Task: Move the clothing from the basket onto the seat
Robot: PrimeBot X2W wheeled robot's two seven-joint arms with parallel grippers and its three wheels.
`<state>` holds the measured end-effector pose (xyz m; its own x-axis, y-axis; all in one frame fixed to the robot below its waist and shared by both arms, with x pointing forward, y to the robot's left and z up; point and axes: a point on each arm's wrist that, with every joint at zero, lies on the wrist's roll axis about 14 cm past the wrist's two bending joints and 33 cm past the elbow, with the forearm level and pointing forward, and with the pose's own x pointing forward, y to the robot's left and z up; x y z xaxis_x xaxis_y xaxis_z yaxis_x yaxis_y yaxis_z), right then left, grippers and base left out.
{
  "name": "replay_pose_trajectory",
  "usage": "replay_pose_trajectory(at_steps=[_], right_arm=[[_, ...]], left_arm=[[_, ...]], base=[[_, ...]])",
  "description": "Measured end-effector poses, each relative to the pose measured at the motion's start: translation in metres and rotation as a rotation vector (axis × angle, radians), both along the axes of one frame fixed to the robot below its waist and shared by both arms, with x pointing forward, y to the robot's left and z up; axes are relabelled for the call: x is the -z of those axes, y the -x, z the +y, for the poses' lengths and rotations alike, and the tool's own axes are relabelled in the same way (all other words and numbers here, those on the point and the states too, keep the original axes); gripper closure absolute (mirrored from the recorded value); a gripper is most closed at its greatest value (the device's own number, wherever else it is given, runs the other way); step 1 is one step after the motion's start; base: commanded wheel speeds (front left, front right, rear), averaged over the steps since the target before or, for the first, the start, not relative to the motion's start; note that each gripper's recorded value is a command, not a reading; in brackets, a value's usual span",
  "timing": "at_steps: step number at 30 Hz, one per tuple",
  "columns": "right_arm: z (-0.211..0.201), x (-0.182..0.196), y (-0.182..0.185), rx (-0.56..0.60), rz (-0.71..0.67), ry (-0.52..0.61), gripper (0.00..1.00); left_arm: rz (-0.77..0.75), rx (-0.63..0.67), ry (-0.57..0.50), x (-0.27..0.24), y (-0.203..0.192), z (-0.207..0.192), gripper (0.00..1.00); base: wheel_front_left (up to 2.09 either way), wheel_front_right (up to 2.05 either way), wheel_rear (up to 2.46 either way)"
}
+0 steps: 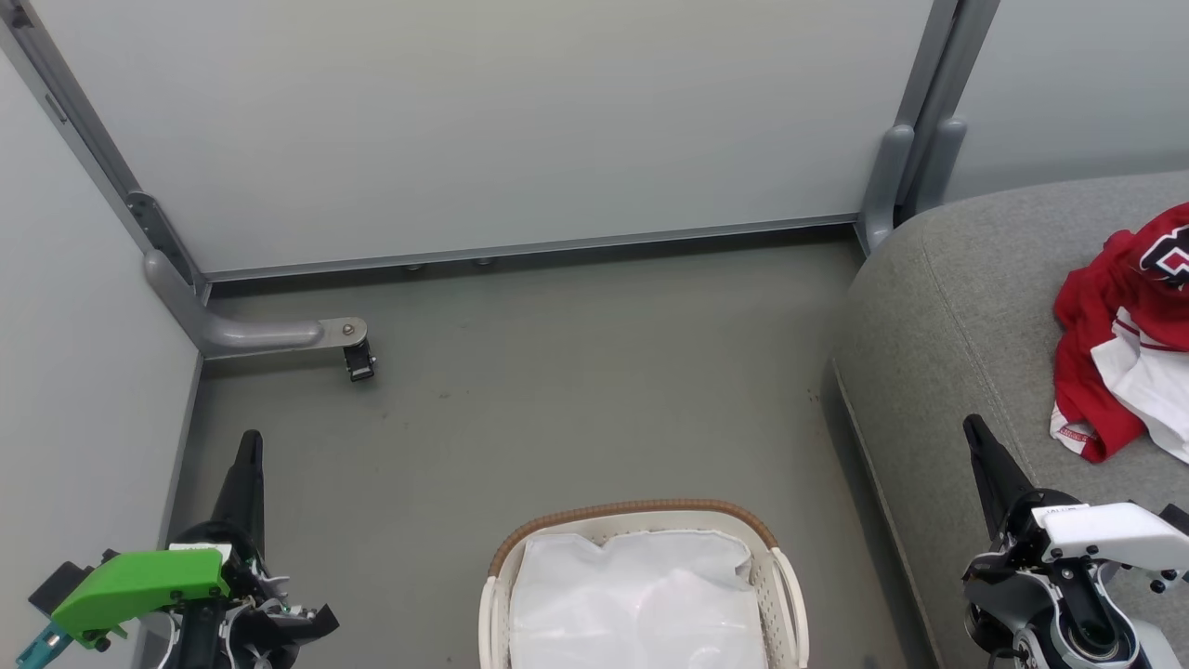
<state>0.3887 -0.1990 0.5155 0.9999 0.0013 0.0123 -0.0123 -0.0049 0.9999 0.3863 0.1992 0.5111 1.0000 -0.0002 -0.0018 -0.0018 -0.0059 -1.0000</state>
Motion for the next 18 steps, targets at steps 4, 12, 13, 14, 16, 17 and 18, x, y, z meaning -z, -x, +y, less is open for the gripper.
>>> replay_pose_trajectory(at_steps=[4, 12, 13, 14, 16, 17, 18], right_arm=[[0.0000, 0.0000, 0.0000, 0.000, 0.000, 0.000, 1.00], [0.0000, 0.0000, 0.0000, 0.000, 0.000, 0.000, 1.00], [0.0000, 0.0000, 0.0000, 0.000, 0.000, 0.000, 1.00], [0.0000, 0.0000, 0.0000, 0.000, 0.000, 0.000, 1.00], [0.0000, 0.0000, 0.0000, 0.000, 0.000, 0.000, 1.00], [0.0000, 0.0000, 0.0000, 0.000, 0.000, 0.000, 1.00], [0.0000, 0.0000, 0.0000, 0.000, 0.000, 0.000, 1.00]], left_arm=[[0.000, 0.000, 0.000, 0.0000, 0.0000, 0.0000, 1.00], [0.000, 0.000, 0.000, -0.0001, 0.0000, 0.0000, 1.00], [0.000, 0.000, 0.000, -0.0001, 0.0000, 0.0000, 1.00], [0.000, 0.000, 0.000, -0.0001, 0.0000, 0.0000, 1.00], [0.000, 0.000, 0.000, -0.0001, 0.0000, 0.0000, 1.00], [0.000, 0.000, 0.000, -0.0001, 0.0000, 0.0000, 1.00], [0.000, 0.000, 0.000, -0.0001, 0.0000, 0.0000, 1.00]], base=[[0.00, 0.00, 0.00], [0.00, 0.00, 0.00], [0.00, 0.00, 0.00], [0.00, 0.00, 0.00], [0.00, 0.00, 0.00], [0.00, 0.00, 0.00], [0.00, 0.00, 0.00]])
